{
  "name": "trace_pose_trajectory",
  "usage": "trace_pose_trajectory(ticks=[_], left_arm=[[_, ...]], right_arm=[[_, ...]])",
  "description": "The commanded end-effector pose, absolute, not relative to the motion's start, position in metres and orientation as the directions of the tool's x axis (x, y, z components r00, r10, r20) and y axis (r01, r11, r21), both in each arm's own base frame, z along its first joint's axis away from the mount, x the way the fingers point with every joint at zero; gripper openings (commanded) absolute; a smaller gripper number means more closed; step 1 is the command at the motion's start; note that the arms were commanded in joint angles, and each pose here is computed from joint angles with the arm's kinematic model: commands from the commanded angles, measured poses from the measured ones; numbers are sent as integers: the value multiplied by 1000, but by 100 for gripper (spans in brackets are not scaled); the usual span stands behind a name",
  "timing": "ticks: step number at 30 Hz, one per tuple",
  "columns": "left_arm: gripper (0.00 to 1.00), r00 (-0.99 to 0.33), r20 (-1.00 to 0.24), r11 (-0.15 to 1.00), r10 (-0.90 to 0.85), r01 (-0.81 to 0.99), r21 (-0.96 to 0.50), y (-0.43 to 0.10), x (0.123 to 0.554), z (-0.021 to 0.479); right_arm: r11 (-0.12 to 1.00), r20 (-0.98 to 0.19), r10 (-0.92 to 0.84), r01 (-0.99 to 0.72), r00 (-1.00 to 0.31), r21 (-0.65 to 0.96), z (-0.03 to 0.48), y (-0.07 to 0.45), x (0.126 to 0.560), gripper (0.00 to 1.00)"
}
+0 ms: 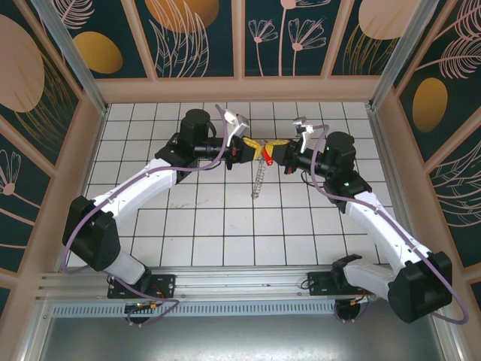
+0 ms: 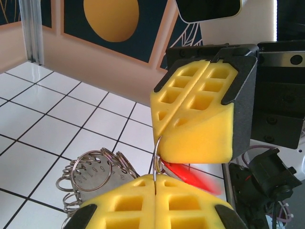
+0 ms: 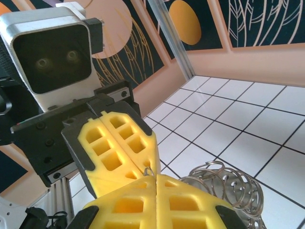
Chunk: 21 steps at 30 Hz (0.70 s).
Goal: Put the keys on the keyring
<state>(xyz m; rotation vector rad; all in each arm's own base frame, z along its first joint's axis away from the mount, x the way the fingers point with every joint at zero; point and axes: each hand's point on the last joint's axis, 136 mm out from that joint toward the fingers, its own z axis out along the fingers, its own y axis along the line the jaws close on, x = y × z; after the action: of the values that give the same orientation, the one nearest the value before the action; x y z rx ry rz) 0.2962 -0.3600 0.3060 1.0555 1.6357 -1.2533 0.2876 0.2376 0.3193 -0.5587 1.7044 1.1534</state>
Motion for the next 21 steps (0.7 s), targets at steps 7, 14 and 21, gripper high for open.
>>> trace_pose_trajectory(ticks=[7, 14, 21], left_arm=[[0, -222, -972, 115, 83, 970, -212, -360, 285, 341], [0, -212, -975, 131, 63, 971, -202, -359, 287, 345], [0, -206, -977, 136, 52, 971, -197, -358, 288, 348]], right_arm=[[543, -895, 137, -723, -424, 426, 306, 223, 300, 0], [498, -888, 125, -746, -443, 443, 305, 225, 290, 0], [420, -890, 98, -793, -445, 442, 310, 232, 275, 0]])
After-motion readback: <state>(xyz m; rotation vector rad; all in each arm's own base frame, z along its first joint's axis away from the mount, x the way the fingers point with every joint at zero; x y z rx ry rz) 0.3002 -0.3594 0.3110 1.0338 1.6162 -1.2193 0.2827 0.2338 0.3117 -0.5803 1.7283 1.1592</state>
